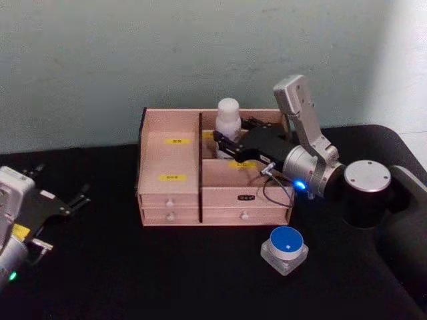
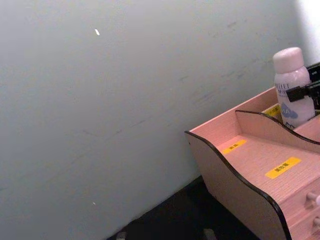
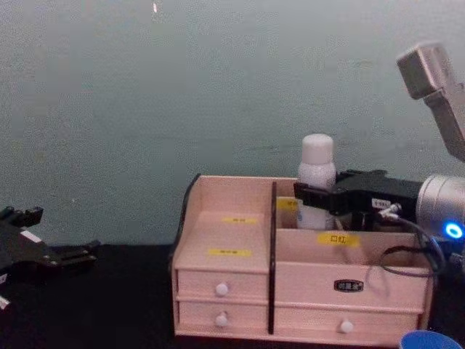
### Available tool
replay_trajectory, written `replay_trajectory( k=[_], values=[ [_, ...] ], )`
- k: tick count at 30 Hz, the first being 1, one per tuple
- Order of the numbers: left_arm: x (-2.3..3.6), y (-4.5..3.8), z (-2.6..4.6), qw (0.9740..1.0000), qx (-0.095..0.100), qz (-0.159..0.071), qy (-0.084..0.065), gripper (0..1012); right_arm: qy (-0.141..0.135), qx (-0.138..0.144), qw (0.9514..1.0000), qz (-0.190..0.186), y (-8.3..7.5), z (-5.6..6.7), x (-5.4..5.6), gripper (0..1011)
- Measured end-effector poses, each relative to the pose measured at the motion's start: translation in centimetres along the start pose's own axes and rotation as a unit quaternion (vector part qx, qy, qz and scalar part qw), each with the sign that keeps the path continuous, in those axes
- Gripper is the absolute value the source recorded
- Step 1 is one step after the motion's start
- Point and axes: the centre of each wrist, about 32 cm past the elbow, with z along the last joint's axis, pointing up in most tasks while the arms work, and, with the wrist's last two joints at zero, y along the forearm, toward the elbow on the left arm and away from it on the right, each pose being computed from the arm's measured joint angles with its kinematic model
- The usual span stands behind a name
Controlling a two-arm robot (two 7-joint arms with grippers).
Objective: Pick up the facial cleanser and watermelon frost from the table and place them into the tiered storage box.
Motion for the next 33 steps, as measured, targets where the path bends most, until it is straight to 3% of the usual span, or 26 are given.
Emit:
replay_trajectory(
  k=[27, 33],
  values=[
    [0.0, 0.0, 0.0, 1.0, 0.0, 0.0, 0.0, 1001, 0.005, -0.009, 0.9999, 0.003, -0.03, -0.41, 0.02, 593],
    [0.0, 0.0, 0.0, 1.0, 0.0, 0.0, 0.0, 1001, 0.005, -0.008, 0.9999, 0.003, -0.03, -0.4, 0.01, 743]
  ],
)
